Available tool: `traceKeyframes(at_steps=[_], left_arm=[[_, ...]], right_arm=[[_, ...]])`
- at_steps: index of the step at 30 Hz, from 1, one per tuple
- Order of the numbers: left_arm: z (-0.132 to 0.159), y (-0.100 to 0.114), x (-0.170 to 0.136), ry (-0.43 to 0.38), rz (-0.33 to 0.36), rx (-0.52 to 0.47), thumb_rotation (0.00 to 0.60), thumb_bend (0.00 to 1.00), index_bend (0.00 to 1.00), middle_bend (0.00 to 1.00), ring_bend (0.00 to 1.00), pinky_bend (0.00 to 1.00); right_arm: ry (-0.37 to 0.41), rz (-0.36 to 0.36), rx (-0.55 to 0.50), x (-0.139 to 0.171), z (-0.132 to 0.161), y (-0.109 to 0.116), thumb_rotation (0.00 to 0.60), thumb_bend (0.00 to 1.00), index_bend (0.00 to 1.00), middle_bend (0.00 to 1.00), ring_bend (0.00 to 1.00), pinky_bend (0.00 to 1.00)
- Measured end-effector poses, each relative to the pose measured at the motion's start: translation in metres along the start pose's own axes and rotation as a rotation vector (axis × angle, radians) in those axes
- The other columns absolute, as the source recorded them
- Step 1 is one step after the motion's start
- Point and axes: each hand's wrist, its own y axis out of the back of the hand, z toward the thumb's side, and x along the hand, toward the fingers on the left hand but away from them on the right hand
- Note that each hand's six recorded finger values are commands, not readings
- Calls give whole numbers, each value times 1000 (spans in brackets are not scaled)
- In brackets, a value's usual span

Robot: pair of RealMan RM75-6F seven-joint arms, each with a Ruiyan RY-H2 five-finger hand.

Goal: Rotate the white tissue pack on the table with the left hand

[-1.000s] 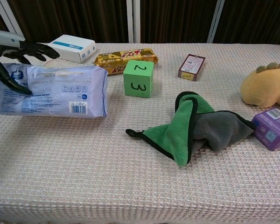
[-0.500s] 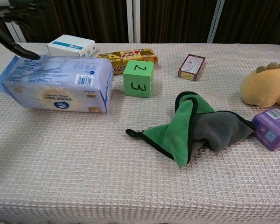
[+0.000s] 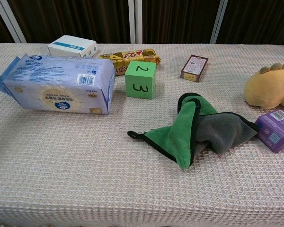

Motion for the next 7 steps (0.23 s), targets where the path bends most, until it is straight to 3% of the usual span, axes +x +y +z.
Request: traceKeyframes(at_steps=[5, 7], left_arm=[[-28, -15, -83, 114, -73, 103, 600, 82, 5, 0, 0, 199], [-34, -20, -102, 141, -91, 119, 600, 82, 5, 0, 0, 199]], right_arm=[[-16, 2, 47, 11, -9, 2, 600, 198, 0, 0, 0, 0], [-31, 11, 52, 12, -12, 1, 600, 197, 0, 0, 0, 0]])
